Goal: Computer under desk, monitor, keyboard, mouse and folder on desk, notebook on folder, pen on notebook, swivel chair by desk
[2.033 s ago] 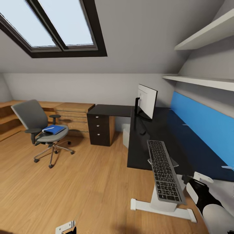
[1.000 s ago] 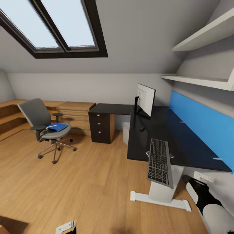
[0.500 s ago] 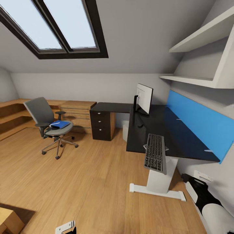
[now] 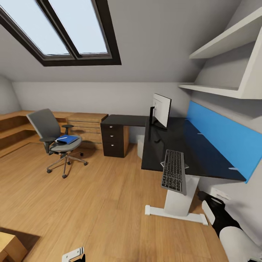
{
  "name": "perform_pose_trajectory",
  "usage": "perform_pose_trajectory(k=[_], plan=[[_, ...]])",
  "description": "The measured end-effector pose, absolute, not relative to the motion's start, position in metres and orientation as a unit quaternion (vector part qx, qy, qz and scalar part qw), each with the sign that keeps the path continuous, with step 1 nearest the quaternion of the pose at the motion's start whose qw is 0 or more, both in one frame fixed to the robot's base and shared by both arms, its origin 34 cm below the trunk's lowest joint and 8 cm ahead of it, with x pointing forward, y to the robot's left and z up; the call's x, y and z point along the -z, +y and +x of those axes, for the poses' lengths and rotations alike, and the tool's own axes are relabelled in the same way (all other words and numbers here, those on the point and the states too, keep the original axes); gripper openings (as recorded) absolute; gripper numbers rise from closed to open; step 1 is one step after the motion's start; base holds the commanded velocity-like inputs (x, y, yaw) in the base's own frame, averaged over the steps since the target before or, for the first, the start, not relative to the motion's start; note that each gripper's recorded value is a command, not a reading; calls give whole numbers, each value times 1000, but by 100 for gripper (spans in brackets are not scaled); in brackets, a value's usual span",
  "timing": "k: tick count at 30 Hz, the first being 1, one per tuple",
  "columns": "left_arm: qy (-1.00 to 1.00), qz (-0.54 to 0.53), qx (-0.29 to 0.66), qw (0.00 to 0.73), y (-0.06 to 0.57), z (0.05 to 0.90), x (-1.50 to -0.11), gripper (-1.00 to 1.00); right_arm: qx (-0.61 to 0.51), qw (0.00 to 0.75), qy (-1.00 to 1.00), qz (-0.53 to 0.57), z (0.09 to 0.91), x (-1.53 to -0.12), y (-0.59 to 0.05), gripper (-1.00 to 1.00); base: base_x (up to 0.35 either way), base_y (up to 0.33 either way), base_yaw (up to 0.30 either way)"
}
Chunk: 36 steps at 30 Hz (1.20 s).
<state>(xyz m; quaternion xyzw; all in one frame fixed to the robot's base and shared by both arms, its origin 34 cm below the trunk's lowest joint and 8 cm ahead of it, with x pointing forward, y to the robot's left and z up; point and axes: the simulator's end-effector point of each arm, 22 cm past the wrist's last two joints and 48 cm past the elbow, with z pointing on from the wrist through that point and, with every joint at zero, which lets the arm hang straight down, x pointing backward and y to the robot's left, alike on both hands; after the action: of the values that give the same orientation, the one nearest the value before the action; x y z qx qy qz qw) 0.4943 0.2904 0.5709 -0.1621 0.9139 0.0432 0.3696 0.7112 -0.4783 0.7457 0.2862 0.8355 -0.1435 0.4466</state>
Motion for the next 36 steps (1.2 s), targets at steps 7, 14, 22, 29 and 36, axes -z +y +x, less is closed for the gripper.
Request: perform_pose_trajectory(k=[7, 14, 22, 29, 36], plan=[[913, -162, -43, 371, 290, 495, -572, 100, 139, 452, 833, 287, 715, -750, -473, 100, 0, 0, -78], [912, -162, -42, 374, 290, 497, -574, 100, 139, 455, 832, 287, 715, -754, -474, 100, -79, 0, -212], [911, -162, -41, 378, 290, 499, -577, 100, 138, 458, 830, 287, 716, -759, -474, 100, -290, 6, -234], [910, -162, -41, 379, 290, 499, -578, 100, 136, 457, 831, 287, 716, -758, -471, 100, -328, 83, -73], [910, -162, -41, 379, 290, 499, -578, 100, 131, 455, 833, 287, 716, -756, -467, 100, -237, 84, -6]])
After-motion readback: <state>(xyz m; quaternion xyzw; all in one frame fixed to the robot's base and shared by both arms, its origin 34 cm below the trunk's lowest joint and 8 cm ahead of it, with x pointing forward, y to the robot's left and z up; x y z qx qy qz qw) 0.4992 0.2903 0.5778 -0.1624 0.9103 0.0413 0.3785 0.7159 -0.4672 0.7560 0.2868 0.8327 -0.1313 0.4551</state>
